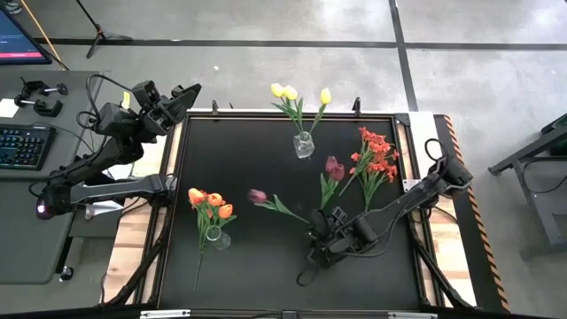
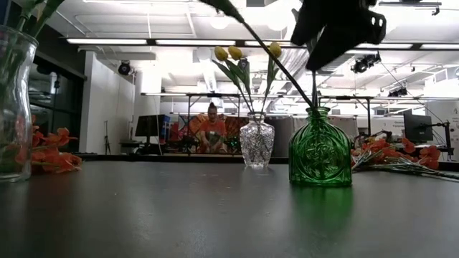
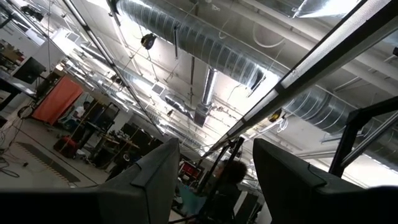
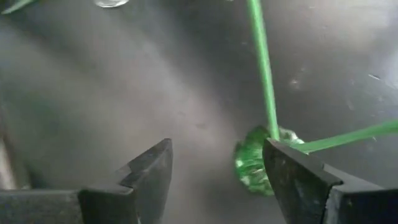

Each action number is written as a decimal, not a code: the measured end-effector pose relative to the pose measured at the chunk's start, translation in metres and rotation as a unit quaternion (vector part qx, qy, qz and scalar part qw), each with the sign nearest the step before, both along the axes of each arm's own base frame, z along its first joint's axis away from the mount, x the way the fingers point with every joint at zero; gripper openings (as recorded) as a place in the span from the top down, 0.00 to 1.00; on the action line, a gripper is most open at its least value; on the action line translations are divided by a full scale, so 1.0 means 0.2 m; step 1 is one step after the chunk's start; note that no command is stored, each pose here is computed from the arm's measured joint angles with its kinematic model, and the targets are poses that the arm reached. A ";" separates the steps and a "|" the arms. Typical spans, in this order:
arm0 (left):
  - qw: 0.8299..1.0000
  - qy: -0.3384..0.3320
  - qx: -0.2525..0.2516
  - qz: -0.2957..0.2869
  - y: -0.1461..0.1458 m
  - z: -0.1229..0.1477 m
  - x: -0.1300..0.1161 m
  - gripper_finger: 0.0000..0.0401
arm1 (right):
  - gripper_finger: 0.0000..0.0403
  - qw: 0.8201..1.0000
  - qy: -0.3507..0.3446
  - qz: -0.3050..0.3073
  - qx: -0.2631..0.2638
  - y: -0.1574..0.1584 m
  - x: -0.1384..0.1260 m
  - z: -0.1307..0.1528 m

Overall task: Sort flowers into vase by color
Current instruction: Move the orange flowers to the middle right of the table

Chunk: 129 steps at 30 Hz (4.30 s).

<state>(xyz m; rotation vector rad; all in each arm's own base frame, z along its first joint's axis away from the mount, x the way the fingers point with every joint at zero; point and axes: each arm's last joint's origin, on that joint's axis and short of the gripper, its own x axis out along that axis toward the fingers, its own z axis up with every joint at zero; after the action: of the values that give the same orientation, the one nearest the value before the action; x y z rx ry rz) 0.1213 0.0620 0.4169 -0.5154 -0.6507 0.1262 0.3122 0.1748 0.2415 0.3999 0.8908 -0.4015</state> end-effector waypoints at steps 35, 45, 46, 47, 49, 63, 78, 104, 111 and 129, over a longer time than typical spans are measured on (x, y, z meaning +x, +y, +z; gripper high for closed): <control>0.990 0.063 0.048 -0.120 -0.04 -0.03 0.01 0.53 | 0.90 0.995 -0.072 -0.053 0.051 0.07 -0.25 0.24; 0.960 0.234 0.034 -0.150 -0.22 0.20 -0.18 0.98 | 0.90 0.996 -0.051 -0.064 0.026 0.06 -0.21 0.18; 0.955 0.260 0.022 -0.144 -0.23 0.22 -0.21 0.98 | 0.90 0.996 -0.048 -0.068 0.021 0.04 -0.20 0.18; 0.948 0.285 0.012 -0.138 -0.25 0.23 -0.24 0.97 | 0.90 0.996 -0.045 -0.069 0.017 0.03 -0.20 0.17; 0.927 0.348 -0.013 -0.138 -0.27 0.21 -0.27 0.99 | 0.91 0.996 -0.041 -0.077 0.012 0.00 -0.19 0.17; 0.882 0.255 0.056 -0.393 -0.52 0.23 -0.03 1.00 | 0.93 0.996 -0.009 -0.088 -0.023 -0.10 -0.16 0.16; 0.778 0.440 -0.184 -0.408 -1.12 -0.07 -0.09 1.00 | 0.93 0.995 0.058 -0.016 -0.083 -0.13 -0.19 0.15; 0.579 0.718 -0.378 -0.082 -1.24 -0.94 -0.15 1.00 | 0.93 0.996 0.046 -0.023 -0.076 -0.09 -0.20 0.15; 0.620 0.689 -0.372 -0.044 -1.17 -1.02 -0.09 1.00 | 0.93 0.996 0.042 -0.033 -0.067 -0.09 -0.20 0.15; 0.707 0.653 -0.265 -0.066 -1.10 -1.14 0.02 1.00 | 0.93 0.995 0.031 -0.040 -0.085 -0.10 -0.20 0.15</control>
<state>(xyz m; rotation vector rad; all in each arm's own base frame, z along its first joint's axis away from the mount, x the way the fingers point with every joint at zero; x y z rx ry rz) 0.1252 -0.1587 0.1892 -0.8606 0.8736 0.4952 0.2729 0.1546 0.2715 0.2670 0.8947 -0.5614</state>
